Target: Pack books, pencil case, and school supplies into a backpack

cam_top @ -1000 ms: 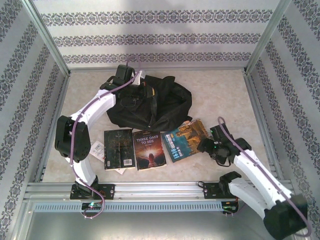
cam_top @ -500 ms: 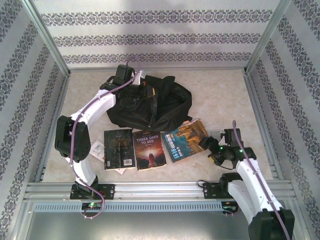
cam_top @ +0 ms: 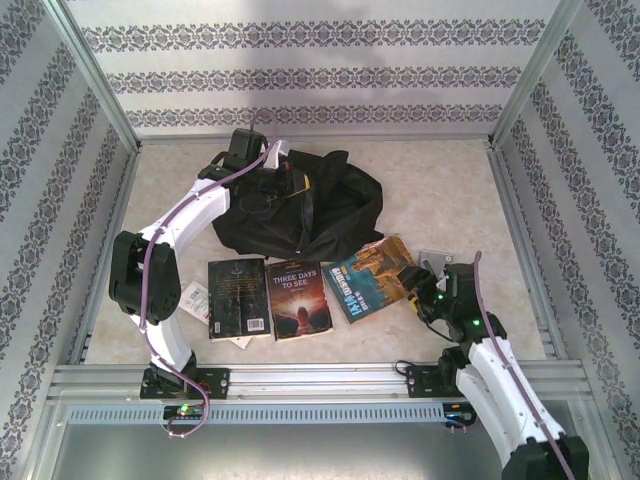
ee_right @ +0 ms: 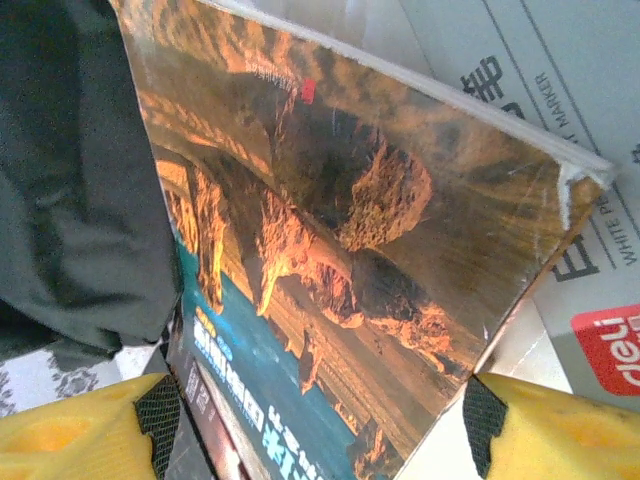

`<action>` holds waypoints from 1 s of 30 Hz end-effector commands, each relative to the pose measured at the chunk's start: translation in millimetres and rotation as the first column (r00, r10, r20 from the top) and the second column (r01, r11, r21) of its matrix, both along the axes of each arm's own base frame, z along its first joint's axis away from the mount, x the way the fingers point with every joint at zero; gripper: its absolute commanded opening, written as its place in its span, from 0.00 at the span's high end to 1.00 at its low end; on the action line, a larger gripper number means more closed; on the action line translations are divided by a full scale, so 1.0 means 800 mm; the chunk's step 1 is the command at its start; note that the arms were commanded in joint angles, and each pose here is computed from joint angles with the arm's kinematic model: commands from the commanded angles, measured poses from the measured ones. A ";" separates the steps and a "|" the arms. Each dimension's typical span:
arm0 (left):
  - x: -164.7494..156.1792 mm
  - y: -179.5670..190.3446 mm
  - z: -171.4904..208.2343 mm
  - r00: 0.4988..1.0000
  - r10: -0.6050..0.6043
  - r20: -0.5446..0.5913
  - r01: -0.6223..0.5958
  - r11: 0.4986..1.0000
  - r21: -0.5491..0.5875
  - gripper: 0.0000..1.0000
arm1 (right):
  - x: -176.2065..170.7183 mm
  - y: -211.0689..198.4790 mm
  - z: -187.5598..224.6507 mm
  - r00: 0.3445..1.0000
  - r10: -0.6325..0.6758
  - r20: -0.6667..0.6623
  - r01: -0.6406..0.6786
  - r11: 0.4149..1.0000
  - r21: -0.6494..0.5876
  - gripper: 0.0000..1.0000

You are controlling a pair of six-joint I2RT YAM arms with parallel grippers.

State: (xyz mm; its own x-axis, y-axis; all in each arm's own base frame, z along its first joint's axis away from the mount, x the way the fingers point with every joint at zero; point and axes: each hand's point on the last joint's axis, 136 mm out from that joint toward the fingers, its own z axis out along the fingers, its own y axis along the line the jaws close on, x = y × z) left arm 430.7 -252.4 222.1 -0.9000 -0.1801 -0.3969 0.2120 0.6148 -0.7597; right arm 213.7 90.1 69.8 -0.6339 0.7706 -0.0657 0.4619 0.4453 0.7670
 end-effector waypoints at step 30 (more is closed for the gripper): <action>0.008 0.013 0.021 1.000 0.012 0.025 -0.011 0.998 -0.058 1.00 | 0.079 -0.040 0.006 0.957 0.252 -0.145 -0.286 0.906 -0.311 0.13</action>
State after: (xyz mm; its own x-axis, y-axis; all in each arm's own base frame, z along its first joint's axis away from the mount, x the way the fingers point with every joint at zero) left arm 434.3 -245.4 225.0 -0.9009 -0.1959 -0.3872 0.2027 0.5990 -0.7747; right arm 279.1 53.6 60.0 -0.7986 0.5688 -0.1969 0.4171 0.7588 0.5003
